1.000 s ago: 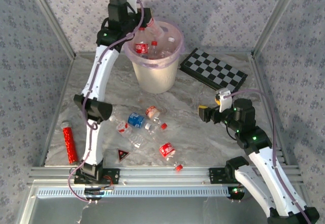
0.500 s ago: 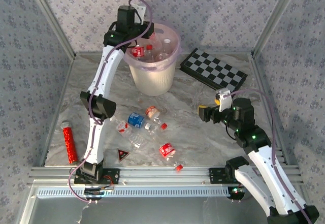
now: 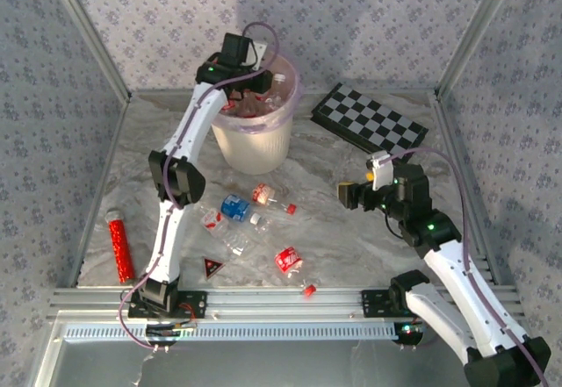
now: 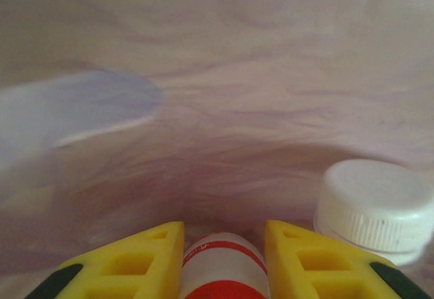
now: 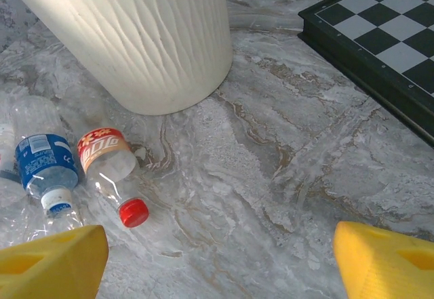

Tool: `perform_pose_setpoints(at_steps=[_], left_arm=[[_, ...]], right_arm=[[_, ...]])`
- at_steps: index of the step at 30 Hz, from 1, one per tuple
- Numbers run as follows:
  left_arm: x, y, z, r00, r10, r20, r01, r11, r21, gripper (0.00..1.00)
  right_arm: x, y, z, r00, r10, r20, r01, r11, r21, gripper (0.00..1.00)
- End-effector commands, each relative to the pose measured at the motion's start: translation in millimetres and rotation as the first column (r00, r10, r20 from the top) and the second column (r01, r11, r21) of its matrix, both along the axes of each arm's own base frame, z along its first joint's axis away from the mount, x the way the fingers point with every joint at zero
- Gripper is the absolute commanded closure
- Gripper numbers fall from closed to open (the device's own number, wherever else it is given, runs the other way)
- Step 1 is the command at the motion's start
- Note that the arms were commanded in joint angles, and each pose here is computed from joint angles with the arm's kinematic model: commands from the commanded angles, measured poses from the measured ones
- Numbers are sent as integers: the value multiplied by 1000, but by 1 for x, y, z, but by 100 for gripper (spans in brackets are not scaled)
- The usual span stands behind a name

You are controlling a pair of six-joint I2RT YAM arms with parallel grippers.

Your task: Put the plastic bottles in the bin

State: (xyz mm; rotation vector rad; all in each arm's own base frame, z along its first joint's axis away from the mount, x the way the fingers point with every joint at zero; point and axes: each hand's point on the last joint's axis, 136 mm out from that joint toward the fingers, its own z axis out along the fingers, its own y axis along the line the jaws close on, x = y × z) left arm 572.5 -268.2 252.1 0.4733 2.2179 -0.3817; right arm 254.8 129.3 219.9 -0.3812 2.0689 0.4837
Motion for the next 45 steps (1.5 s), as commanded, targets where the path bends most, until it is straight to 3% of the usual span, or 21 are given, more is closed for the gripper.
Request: perform_pose_setpoints(at_steps=[1,5,9,13,20,23,28,31,35,38,45], left_arm=[[0,-9,-36,998,-25,-56,27,999,38,100],[3,-11,-45,997,-25,-72,27,999,26,75],[0,-13,-21,999,-36,-32,36,999,-2,52],[-6,-12,18,998,-49,28,50,998,-31,28],[-30,-1,106,984,-48,172,64,994,-87,1],[-50,10,152,970,-41,240,70,991,-115,0],[-93,37,210,948,-22,316,58,993,-106,0],[-120,58,221,954,6,300,24,995,-94,0],[-160,83,208,966,48,253,-25,995,-93,0],[-193,107,188,970,104,221,-70,985,-156,0],[-249,148,97,976,211,-47,-215,926,-312,0]], right_arm=[[2,2,8,1000,-19,3,19,1000,-8,12],[-3,14,-8,999,14,-39,-16,998,-67,12],[-12,34,-20,993,85,-82,-94,989,-113,12],[-22,57,-37,976,162,-144,-187,964,-186,12],[-8,96,-62,952,262,-156,-297,913,-280,14],[4,120,-71,931,334,-147,-363,887,-286,24],[20,155,-97,888,428,-166,-459,835,-302,27],[27,174,-110,867,467,-171,-498,818,-288,28],[41,184,-125,869,464,-173,-495,813,-307,21],[46,191,-136,859,474,-192,-511,803,-307,19],[53,203,-158,828,505,-243,-559,778,-289,20]])
